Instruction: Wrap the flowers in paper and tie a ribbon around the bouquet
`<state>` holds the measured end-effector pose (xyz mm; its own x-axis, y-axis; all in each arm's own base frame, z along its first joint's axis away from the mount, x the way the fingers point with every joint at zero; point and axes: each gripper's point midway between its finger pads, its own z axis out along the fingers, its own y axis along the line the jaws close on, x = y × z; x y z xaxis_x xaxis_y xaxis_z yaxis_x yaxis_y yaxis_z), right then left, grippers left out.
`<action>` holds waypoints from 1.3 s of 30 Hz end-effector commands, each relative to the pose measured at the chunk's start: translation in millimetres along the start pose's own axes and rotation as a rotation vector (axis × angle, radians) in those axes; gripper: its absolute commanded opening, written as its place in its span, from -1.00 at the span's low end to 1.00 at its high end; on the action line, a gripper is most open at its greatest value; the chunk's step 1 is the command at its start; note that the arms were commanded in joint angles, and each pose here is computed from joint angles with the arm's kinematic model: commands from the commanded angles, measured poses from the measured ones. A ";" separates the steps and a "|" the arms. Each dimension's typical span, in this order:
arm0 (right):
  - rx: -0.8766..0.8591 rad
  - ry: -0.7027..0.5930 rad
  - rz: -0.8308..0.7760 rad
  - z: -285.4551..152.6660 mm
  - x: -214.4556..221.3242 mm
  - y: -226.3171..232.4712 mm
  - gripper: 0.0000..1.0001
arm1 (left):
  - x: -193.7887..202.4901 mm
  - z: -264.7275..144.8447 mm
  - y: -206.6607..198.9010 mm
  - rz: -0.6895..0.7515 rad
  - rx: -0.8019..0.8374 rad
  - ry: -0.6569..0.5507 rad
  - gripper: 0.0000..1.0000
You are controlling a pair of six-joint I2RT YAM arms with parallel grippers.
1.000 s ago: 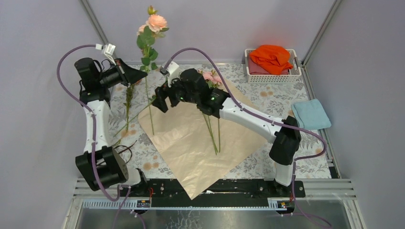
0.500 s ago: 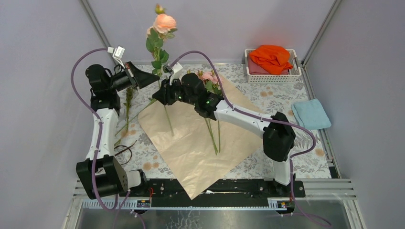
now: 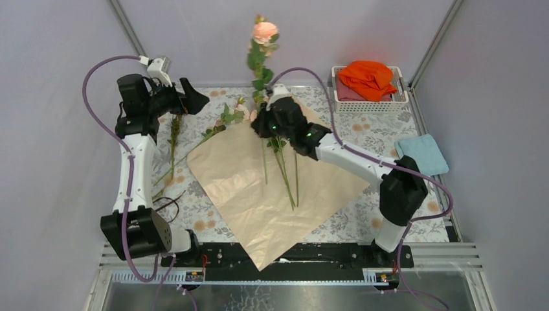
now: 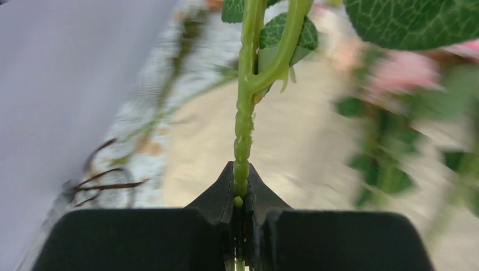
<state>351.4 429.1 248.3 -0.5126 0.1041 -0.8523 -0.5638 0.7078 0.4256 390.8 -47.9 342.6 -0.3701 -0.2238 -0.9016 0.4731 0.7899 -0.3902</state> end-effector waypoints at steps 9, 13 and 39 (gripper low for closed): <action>0.551 0.332 0.088 -30.9 94.7 -186.4 -0.57 | 173.8 -62.7 249.7 0.090 -0.834 0.629 0.97; 0.643 0.390 0.041 -34.4 102.5 -204.1 -0.02 | 201.5 -54.0 277.4 0.058 -0.854 0.677 0.97; 0.368 0.156 -0.268 -67.8 -4.7 -113.3 0.33 | 26.3 -33.3 226.0 -0.169 -0.487 -0.023 -1.00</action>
<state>379.0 263.2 158.3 -0.6910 -0.1177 -0.7132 -0.2309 0.9709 0.0635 432.4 168.9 74.9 -0.7169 -0.3415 -0.6078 -0.2542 0.9398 -0.2282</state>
